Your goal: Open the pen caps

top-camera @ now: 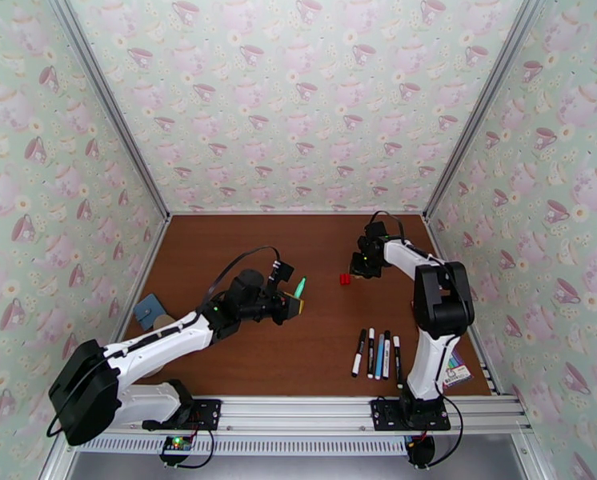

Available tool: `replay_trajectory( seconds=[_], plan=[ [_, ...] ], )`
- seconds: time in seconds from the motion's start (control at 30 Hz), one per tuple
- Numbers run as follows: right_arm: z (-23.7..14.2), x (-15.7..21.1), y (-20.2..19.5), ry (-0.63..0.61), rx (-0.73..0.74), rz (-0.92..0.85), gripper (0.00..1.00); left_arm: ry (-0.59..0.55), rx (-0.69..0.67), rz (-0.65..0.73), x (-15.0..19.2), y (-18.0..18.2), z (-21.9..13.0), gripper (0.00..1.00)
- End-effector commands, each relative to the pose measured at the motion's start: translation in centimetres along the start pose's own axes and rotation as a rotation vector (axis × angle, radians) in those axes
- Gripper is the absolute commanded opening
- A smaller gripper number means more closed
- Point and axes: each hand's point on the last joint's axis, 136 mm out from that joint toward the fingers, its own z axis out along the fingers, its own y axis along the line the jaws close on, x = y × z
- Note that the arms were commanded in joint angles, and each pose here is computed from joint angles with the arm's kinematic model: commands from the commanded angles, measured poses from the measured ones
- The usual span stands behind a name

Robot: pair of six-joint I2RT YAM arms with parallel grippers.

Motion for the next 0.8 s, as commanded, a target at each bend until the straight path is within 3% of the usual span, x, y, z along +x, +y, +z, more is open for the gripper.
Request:
replay_trajectory(
  seconds=[0.0,0.53,0.77],
  plan=[
    [0.4,-0.45,0.15,0.013,-0.019,-0.013,0.15,0.001,-0.026,-0.005,0.03,0.66,0.07,0.0],
    [1.35,0.04,-0.03,0.033,-0.039,0.001,0.28,0.014,-0.032,-0.015,0.41,0.91,0.24,0.0],
    [1.09,0.11,0.23,0.024,-0.052,0.007,0.29,0.016,-0.037,-0.021,0.59,1.07,0.23,0.0]
  ],
)
